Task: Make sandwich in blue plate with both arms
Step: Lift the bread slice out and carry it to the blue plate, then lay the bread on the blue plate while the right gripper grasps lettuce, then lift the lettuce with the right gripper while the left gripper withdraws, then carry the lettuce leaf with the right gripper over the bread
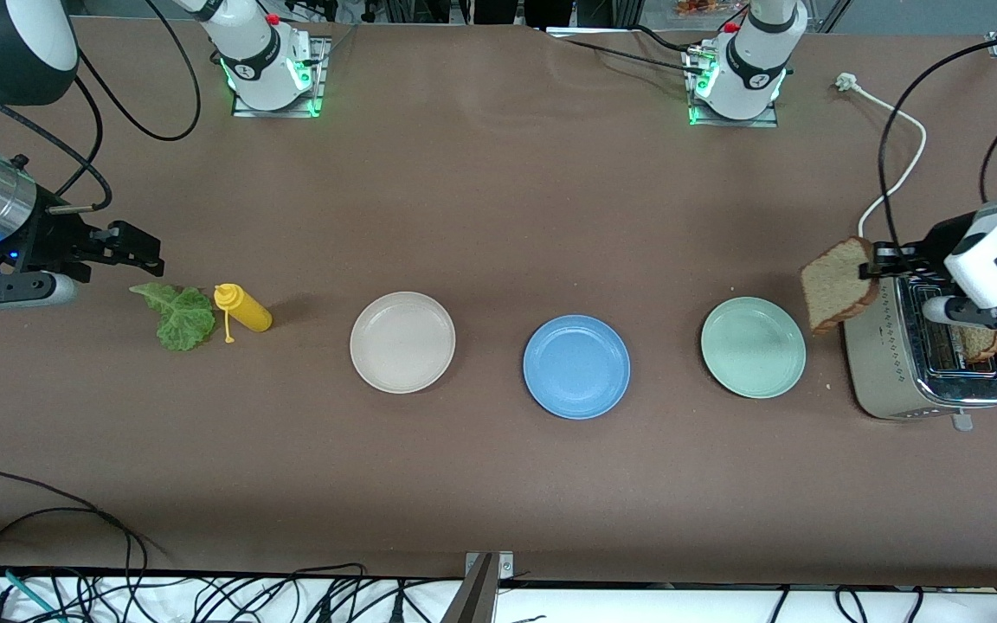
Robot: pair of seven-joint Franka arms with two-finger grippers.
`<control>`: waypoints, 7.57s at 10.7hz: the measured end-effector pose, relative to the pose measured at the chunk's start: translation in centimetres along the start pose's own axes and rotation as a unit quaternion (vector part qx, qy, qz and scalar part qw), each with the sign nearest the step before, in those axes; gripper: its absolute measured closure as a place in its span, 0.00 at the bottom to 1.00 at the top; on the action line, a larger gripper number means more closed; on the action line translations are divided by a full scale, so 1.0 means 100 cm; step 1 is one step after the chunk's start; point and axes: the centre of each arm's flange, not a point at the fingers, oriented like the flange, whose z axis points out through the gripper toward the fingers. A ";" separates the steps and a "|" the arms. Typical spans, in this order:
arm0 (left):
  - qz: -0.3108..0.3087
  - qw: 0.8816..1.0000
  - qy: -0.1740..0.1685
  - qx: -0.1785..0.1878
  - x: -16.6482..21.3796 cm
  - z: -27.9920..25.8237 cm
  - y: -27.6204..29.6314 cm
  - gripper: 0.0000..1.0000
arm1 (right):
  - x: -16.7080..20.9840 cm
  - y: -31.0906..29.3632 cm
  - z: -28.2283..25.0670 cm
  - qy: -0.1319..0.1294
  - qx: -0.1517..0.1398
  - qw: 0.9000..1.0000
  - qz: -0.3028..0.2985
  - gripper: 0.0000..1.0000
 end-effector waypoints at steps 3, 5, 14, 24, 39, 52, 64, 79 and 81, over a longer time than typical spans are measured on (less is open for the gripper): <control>-0.020 0.997 0.016 -0.079 0.008 0.040 0.030 0.92 | 0.001 0.001 0.003 -0.002 0.000 1.000 0.001 0.00; -0.020 0.993 0.014 -0.111 0.013 0.068 0.055 0.92 | 0.002 0.007 0.011 -0.009 -0.001 1.000 0.005 0.00; -0.066 0.977 -0.004 -0.203 0.055 0.204 0.191 0.92 | -0.005 0.088 0.114 -0.086 -0.013 0.995 -0.054 0.00; -0.045 0.976 0.037 -0.210 0.095 0.256 0.239 0.92 | -0.048 0.165 0.260 -0.122 -0.001 0.974 -0.188 0.00; -0.017 0.978 0.048 -0.204 0.114 0.278 0.235 0.76 | -0.067 0.204 0.372 -0.142 0.010 0.935 -0.324 0.00; 0.034 0.976 0.079 -0.201 0.130 0.254 0.148 0.00 | -0.071 0.207 0.385 -0.128 0.057 0.942 -0.306 0.95; 0.125 0.991 -0.003 0.045 0.013 0.034 0.033 0.00 | 0.014 0.136 0.191 -0.156 0.091 0.954 -0.239 0.95; -0.090 0.990 -0.009 0.105 -0.071 -0.072 0.062 0.00 | 0.035 -0.292 0.088 0.076 0.084 0.976 -0.184 0.95; -0.093 0.990 -0.013 0.105 -0.073 -0.075 0.060 0.00 | 0.016 -0.354 0.112 0.098 0.064 0.965 -0.233 0.95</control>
